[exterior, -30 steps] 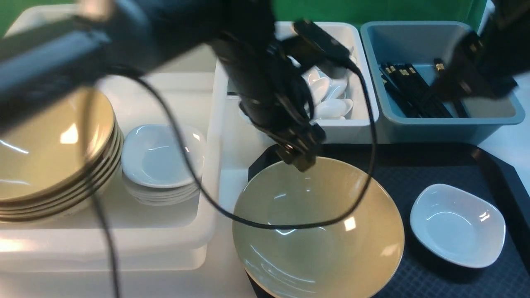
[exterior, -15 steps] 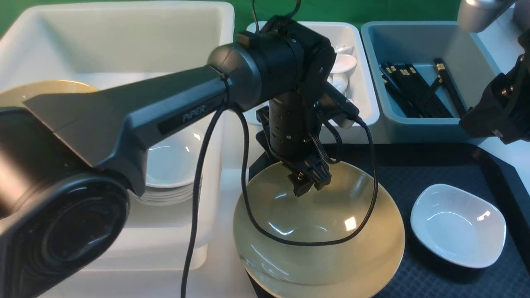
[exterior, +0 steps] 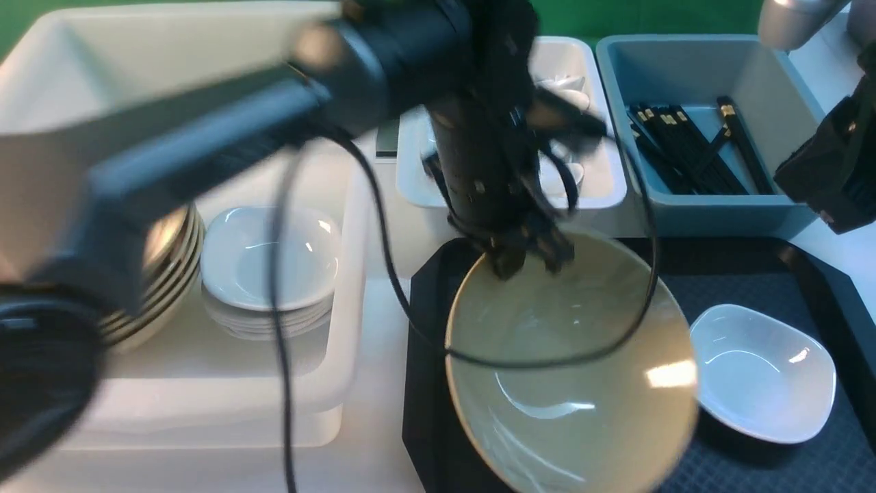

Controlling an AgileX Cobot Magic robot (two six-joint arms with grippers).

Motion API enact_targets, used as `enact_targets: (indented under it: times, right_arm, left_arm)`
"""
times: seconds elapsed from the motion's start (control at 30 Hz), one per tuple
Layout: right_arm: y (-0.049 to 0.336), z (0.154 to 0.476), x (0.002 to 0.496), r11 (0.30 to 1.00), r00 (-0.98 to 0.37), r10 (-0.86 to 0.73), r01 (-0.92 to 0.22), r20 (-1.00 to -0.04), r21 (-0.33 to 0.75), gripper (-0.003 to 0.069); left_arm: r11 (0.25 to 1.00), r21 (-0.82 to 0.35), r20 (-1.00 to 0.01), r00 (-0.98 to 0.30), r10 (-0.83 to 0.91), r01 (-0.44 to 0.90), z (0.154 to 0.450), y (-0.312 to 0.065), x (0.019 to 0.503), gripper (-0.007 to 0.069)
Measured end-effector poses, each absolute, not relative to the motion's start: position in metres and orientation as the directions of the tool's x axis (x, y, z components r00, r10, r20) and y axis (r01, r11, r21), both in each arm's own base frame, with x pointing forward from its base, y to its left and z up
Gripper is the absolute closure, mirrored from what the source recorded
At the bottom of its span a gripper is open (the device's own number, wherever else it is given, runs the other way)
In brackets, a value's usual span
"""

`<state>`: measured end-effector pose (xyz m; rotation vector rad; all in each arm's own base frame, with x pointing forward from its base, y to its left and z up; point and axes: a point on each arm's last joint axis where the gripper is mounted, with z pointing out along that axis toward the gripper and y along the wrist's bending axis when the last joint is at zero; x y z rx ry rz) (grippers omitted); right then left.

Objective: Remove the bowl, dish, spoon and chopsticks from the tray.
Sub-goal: Use the left arm to put the noodle bowl into the large storage box on the left

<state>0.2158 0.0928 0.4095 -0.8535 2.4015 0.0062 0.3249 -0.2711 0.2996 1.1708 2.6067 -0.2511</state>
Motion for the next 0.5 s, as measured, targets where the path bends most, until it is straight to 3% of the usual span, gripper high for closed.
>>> enact_targets:
  times: [0.17, 0.3, 0.33, 0.4, 0.43, 0.5]
  right_arm:
    - [0.109, 0.435, 0.209, 0.755, -0.519, -0.59, -0.626, -0.619, -0.195, 0.0625]
    - [0.132, 0.454, 0.195, 0.683, -0.397, -0.611, -0.702, -0.685, -0.202, 0.0625]
    - [0.141, 0.458, 0.189, 0.651, -0.353, -0.618, -0.731, -0.702, -0.205, 0.0625]
    - [0.154, 0.462, 0.179, 0.596, -0.288, -0.631, -0.775, -0.72, -0.212, 0.0625]
    - [0.155, 0.463, 0.178, 0.591, -0.283, -0.632, -0.778, -0.722, -0.213, 0.0625]
    - [0.166, 0.464, 0.169, 0.544, -0.235, -0.642, -0.811, -0.73, -0.217, 0.0625]
  left_arm:
    - [0.75, -0.157, -0.514, -0.702, 0.493, 0.642, 0.385, -0.196, 0.321, 0.0615]
    - [0.809, -0.238, -0.627, -0.721, 0.295, 0.538, 0.436, -0.131, 0.305, 0.0617]
    - [0.845, -0.249, -0.663, -0.72, 0.208, 0.473, 0.453, -0.1, 0.294, 0.0617]
    - [0.902, -0.255, -0.694, -0.715, 0.081, 0.349, 0.468, -0.053, 0.273, 0.0617]
    - [0.902, -0.257, -0.69, -0.719, 0.081, 0.348, 0.467, -0.053, 0.273, 0.0617]
    - [0.957, -0.25, -0.707, -0.704, -0.075, 0.15, 0.473, 0.0, 0.243, 0.0618]
